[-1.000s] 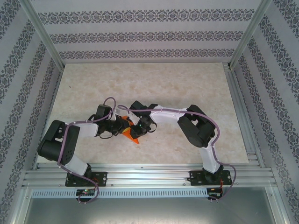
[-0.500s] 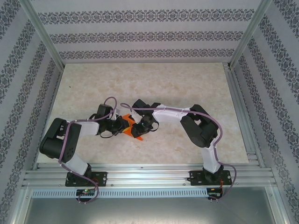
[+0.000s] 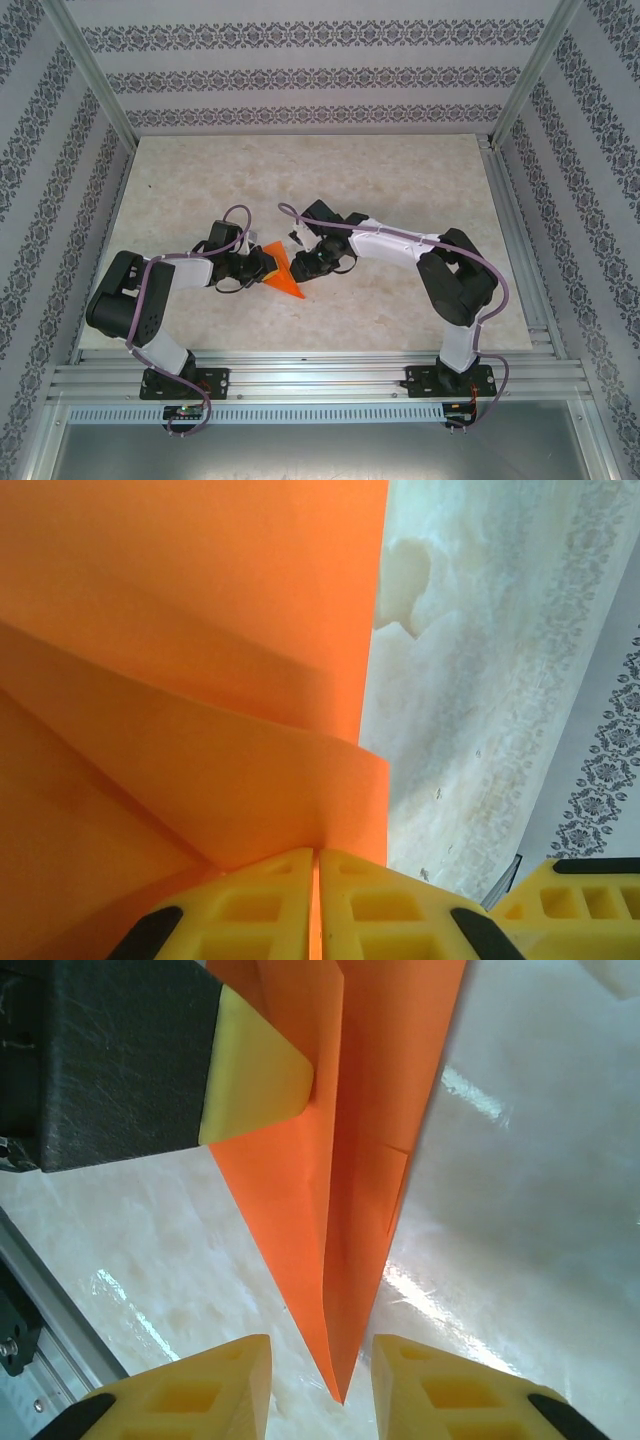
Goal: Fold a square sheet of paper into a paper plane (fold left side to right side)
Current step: Fourth fold the wing at the center of the table.
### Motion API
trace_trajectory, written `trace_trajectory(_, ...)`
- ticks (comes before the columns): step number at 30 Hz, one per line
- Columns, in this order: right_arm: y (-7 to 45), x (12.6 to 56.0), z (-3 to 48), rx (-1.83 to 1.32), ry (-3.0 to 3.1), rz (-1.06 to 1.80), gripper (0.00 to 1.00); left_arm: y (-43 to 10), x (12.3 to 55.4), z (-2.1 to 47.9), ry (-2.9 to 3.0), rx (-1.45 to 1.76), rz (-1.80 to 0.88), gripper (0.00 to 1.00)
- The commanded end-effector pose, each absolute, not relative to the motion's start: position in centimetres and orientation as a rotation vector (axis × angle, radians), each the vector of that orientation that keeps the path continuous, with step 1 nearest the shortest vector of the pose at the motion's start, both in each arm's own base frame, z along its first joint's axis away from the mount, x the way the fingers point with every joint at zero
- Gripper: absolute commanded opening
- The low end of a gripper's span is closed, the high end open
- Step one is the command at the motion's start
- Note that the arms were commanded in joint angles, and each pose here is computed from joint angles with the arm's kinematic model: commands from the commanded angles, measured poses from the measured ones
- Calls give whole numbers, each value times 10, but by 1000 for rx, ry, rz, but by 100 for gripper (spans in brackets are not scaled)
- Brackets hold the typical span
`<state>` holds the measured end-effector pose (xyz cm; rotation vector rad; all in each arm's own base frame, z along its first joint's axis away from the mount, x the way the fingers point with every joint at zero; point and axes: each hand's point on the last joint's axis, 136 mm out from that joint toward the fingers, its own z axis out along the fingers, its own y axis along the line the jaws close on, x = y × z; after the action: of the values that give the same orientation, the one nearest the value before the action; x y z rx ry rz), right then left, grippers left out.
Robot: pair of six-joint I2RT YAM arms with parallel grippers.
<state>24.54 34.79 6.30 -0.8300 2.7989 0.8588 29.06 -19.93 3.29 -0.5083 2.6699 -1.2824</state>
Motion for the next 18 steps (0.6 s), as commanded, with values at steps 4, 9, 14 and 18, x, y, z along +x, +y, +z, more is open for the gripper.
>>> trace_trajectory(4, 354, 229, 48, -843, 2834, 905, 27, -203, 290, 32, 2688, -457, -1265, 9)
trace_trajectory(9, 351, 222, 35, -865, 2870, 854, 25, -203, 290, 30, 2697, -454, -1260, 9)
trace_trajectory(14, 349, 215, 28, -900, 2890, 810, 24, -202, 289, 28, 2704, -453, -1250, 9)
trace_trajectory(18, 347, 211, 22, -915, 2905, 784, 24, -201, 288, 27, 2706, -458, -1245, 9)
